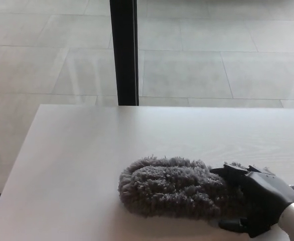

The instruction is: The robot uses its right hand to pick up the duster kept in the middle of the desk and use it to wipe the desk by swiping its surface twice

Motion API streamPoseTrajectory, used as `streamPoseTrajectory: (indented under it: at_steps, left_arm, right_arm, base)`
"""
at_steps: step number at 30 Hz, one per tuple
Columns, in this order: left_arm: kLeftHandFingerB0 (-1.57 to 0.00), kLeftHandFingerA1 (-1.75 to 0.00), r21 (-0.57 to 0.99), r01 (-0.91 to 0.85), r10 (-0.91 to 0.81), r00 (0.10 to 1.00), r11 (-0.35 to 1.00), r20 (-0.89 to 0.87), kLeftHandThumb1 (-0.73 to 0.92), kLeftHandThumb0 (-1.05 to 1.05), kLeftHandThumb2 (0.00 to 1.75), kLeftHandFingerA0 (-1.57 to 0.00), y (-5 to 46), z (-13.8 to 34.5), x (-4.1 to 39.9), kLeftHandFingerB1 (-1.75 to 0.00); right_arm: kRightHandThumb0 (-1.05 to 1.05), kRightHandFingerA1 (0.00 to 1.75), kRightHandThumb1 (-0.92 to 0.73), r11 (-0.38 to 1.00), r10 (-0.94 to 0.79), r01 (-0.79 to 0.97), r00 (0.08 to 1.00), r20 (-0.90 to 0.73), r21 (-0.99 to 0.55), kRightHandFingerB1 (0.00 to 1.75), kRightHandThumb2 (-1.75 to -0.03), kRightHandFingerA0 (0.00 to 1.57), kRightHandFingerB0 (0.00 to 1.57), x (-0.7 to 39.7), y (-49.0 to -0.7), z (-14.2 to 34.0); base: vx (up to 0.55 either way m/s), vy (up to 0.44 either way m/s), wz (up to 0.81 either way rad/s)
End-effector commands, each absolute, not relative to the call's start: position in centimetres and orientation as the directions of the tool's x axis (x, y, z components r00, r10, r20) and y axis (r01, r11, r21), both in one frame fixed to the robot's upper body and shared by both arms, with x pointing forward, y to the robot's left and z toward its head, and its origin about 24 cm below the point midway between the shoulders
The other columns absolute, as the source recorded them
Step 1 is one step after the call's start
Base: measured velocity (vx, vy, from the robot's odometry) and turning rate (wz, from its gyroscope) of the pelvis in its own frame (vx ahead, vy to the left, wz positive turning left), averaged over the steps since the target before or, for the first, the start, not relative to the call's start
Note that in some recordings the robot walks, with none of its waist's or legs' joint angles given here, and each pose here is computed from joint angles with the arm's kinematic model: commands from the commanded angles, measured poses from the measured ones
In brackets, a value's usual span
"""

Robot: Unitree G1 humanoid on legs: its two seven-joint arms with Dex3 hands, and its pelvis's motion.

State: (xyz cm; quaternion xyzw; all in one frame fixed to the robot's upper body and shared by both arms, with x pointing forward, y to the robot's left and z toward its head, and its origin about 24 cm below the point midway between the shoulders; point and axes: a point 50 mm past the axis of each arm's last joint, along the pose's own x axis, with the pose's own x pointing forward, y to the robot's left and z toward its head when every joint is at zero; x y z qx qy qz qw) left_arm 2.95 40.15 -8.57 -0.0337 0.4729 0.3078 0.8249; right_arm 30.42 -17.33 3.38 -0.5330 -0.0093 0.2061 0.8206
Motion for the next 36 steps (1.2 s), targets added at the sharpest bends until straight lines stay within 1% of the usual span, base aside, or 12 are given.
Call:
streamPoseTrajectory:
  at_steps: [1, 2, 6, 8, 9, 10, 17, 19, 20, 27, 33, 36]
  left_arm:
    - [-0.35, -0.57, 0.244, -0.52, 0.471, 0.364, 0.819, -0.804, 0.59, -0.56, 0.58, -0.49, 41.2, -7.7, 3.0, -0.39]
    - [-0.34, -0.54, 0.255, -0.505, 0.471, 0.361, 0.824, -0.805, 0.61, -0.56, 0.58, -0.49, 41.2, -7.7, 3.0, -0.38]
    - [-0.33, -0.57, 0.219, -0.52, 0.45, 0.374, 0.826, -0.811, 0.59, -0.54, 0.58, -0.44, 41.1, -7.7, 3.2, -0.39]
    - [-0.35, -0.55, 0.228, -0.513, 0.451, 0.365, 0.827, -0.814, 0.6, -0.55, 0.58, -0.49, 41.0, -7.8, 3.3, -0.39]
    - [-0.35, -0.55, 0.228, -0.515, 0.451, 0.364, 0.827, -0.815, 0.6, -0.55, 0.58, -0.49, 41.0, -7.9, 3.3, -0.39]
    - [-0.31, -0.57, 0.196, -0.527, 0.436, 0.38, 0.827, -0.816, 0.59, -0.53, 0.57, -0.43, 40.9, -7.8, 3.4, -0.41]
    - [-0.36, -0.58, 0.219, -0.506, 0.444, 0.379, 0.834, -0.812, 0.6, -0.55, 0.58, -0.49, 41.1, -7.7, 3.6, -0.41]
    - [-0.37, -0.57, 0.223, -0.487, 0.436, 0.384, 0.845, -0.814, 0.61, -0.54, 0.58, -0.46, 41.0, -7.7, 3.7, -0.42]
    - [-0.36, -0.58, 0.196, -0.491, 0.418, 0.397, 0.849, -0.817, 0.61, -0.54, 0.58, -0.46, 41.0, -7.7, 3.9, -0.41]
    - [-0.3, -0.55, 0.18, -0.481, 0.403, 0.413, 0.858, -0.817, 0.6, -0.54, 0.58, -0.42, 41.1, -7.5, 4.2, -0.39]
    - [-0.27, -0.53, 0.193, -0.448, 0.398, 0.428, 0.873, -0.811, 0.62, -0.55, 0.58, -0.42, 41.2, -7.3, 4.4, -0.38]
    - [-0.3, -0.51, 0.186, -0.443, 0.39, 0.431, 0.877, -0.814, 0.62, -0.54, 0.58, -0.41, 41.2, -7.3, 4.6, -0.37]
  right_arm:
    - [-0.24, 1.11, -0.82, 0.111, 0.512, -0.175, 0.854, -0.095, -0.978, 0.49, -0.68, 0.55, 0.25, 30.6, -17.1, 3.4]
    - [-0.23, 1.15, -0.79, 0.114, 0.526, -0.16, 0.847, -0.077, -0.981, 0.53, -0.75, 0.63, 0.28, 30.6, -17.1, 3.5]
    - [-0.25, 0.96, -0.75, 0.096, 0.547, -0.116, 0.836, -0.045, -0.989, 0.68, -0.83, 0.77, 0.37, 30.6, -17.4, 3.5]
    - [-0.25, 1.56, -0.71, 0.087, 0.549, -0.076, 0.836, -0.016, -0.993, 0.96, -0.87, 0.74, 0.67, 30.3, -18.1, 3.2]
    - [-0.25, 1.56, -0.71, 0.086, 0.551, -0.063, 0.835, -0.006, -0.994, 0.96, -0.87, 0.74, 0.67, 30.3, -18.2, 3.1]
    - [-0.25, 1.75, -0.66, 0.079, 0.561, -0.038, 0.828, 0.012, -0.996, 1.61, -1.01, 0.77, 0.72, 30.2, -18.4, 3.1]
    - [-0.24, 1.75, -0.59, 0.12, 0.594, 0.083, 0.792, 0.139, -0.989, 1.65, -1.12, 0.98, 0.74, 29.8, -18.6, 2.8]
    - [-0.26, 1.75, -0.63, 0.136, 0.595, 0.072, 0.791, 0.14, -0.988, 1.61, -1.03, 0.96, 0.69, 29.6, -18.5, 2.5]
    - [-0.24, 1.75, -0.61, 0.136, 0.604, 0.061, 0.786, 0.132, -0.989, 1.71, -1.02, 0.98, 0.65, 29.3, -18.3, 2.2]
    - [-0.24, 1.75, -0.51, 0.152, 0.66, 0.089, 0.732, 0.168, -0.984, 1.61, -1.09, 0.99, 0.7, 27.9, -16.9, 1.0]
    - [-0.22, 1.75, -0.44, 0.23, 0.728, 0.113, 0.64, 0.248, -0.967, 1.75, -1.23, 0.94, 0.66, 25.5, -14.3, -0.7]
    - [-0.23, 1.75, -0.52, 0.288, 0.753, 0.121, 0.584, 0.303, -0.95, 1.64, -1.16, 0.91, 0.71, 24.4, -12.8, -1.1]
  base:
    - [0.0, 0.0, 0.0]
    - [0.0, 0.0, 0.0]
    - [0.0, 0.0, 0.0]
    - [0.0, 0.0, 0.0]
    - [0.0, 0.0, 0.0]
    - [0.0, 0.0, 0.0]
    - [0.0, 0.0, 0.0]
    - [0.0, 0.0, 0.0]
    - [0.0, 0.0, 0.0]
    - [0.0, 0.0, 0.0]
    - [0.0, 0.0, 0.0]
    - [0.0, 0.0, 0.0]
